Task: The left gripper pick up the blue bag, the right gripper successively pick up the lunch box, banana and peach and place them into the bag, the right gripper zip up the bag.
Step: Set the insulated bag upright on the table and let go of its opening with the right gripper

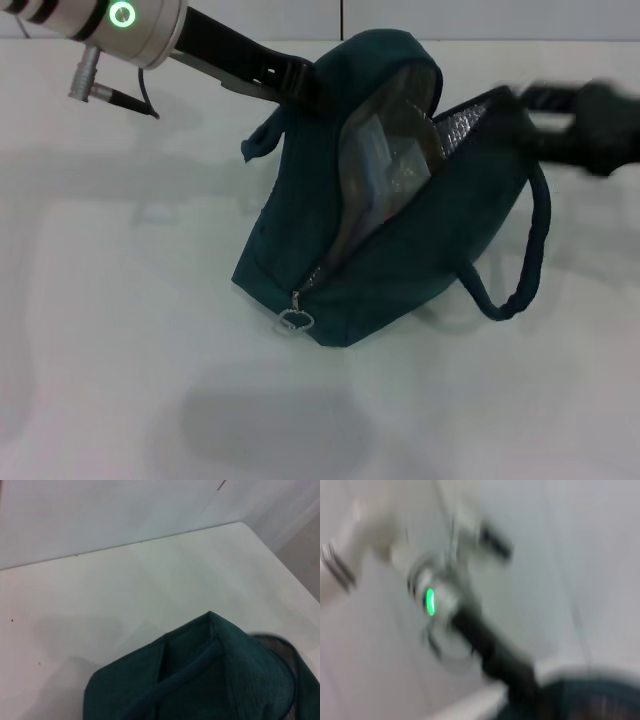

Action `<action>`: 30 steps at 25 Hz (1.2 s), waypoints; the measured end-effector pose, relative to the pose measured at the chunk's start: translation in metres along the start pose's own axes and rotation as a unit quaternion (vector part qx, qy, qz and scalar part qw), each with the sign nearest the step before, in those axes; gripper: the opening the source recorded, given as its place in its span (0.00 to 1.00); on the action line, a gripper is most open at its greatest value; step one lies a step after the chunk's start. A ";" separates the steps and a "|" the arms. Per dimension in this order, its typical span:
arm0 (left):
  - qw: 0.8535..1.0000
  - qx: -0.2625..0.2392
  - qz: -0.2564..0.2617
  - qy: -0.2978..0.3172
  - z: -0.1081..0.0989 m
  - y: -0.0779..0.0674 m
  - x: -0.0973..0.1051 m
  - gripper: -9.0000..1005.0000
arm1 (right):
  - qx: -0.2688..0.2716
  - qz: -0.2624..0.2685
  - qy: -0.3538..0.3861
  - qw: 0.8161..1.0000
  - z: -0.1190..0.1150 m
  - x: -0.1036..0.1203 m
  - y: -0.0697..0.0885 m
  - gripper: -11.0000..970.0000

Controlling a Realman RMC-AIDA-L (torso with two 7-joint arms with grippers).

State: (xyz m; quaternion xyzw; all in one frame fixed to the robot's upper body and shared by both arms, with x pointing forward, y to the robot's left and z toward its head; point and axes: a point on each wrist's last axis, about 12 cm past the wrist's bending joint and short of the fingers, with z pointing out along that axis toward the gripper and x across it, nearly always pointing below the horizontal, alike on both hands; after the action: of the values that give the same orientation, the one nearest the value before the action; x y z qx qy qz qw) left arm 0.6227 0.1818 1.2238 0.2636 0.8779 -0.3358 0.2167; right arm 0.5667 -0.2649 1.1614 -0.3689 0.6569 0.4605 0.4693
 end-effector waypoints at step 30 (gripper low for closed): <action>1.000 0.006 -0.007 0.001 0.002 0.002 0.006 0.05 | 0.252 0.038 -0.056 0.965 -0.022 0.097 -0.030 0.57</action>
State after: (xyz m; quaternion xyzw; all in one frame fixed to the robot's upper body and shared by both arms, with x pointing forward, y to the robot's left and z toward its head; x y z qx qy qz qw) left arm 0.6198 0.1841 1.2182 0.2588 0.8782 -0.3420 0.2118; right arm 0.5606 -0.2998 1.0632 -0.1874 0.7381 0.3179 0.5648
